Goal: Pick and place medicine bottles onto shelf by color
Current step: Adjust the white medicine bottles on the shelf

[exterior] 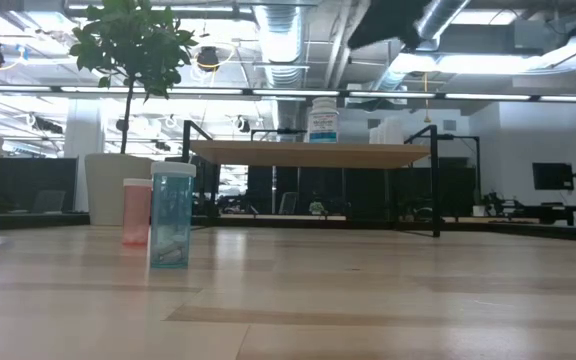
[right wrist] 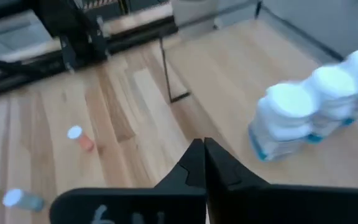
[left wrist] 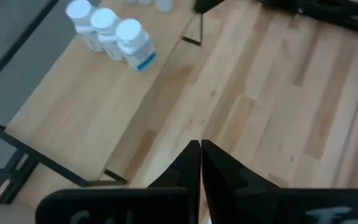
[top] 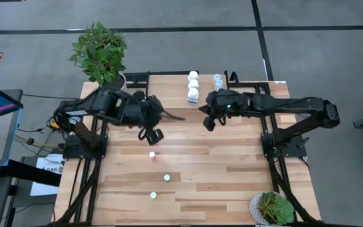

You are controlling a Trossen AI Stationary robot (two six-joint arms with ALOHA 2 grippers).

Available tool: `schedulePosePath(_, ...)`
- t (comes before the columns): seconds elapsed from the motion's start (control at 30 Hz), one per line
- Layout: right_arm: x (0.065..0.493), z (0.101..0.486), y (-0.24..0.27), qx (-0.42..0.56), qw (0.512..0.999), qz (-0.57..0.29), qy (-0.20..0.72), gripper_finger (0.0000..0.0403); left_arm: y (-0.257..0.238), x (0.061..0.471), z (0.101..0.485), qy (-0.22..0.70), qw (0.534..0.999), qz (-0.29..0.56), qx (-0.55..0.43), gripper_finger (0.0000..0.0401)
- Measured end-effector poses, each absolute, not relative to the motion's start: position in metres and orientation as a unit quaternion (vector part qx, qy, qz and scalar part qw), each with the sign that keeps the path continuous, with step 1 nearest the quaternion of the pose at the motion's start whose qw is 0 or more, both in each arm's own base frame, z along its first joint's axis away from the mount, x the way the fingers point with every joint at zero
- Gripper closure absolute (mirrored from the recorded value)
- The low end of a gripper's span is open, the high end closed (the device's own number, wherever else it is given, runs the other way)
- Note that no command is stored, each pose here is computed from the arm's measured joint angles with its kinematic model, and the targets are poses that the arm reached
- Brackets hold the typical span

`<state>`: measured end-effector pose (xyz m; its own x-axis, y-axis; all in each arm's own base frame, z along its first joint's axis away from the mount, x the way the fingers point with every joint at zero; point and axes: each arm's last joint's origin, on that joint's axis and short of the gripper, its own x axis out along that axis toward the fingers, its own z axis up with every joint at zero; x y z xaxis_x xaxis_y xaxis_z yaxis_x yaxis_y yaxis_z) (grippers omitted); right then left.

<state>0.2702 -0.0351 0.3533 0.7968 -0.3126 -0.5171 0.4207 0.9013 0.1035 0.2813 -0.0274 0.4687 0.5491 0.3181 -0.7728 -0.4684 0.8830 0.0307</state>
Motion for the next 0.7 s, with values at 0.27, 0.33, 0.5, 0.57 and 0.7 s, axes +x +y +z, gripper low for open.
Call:
schedulePosePath(0.27, 0.3, 0.322, -0.042, 0.106, 0.938, -0.18, 0.277, 0.0381, -0.063, 0.284, 0.445, 0.453, 0.864, 0.207, -0.068, 0.0401)
schedulePosePath(0.33, 0.31, 0.314, -0.044, 0.103, 0.937, -0.18, 0.28, 0.0387, -0.07, 0.286, 0.436, 0.466, 0.856, 0.21, -0.071, 0.0401)
schedulePosePath(0.5, 0.319, 0.298, -0.055, 0.104, 0.926, -0.199, 0.304, 0.0398, -0.082, 0.282, 0.423, 0.482, 0.846, 0.214, -0.077, 0.0401)
schedulePosePath(0.57, 0.322, 0.293, -0.06, 0.103, 0.923, -0.211, 0.306, 0.0394, -0.083, 0.28, 0.422, 0.479, 0.846, 0.217, -0.083, 0.0401)
schedulePosePath(0.7, 0.321, 0.295, -0.068, 0.103, 0.92, -0.234, 0.298, 0.0389, -0.084, 0.276, 0.423, 0.476, 0.847, 0.22, -0.089, 0.0401)
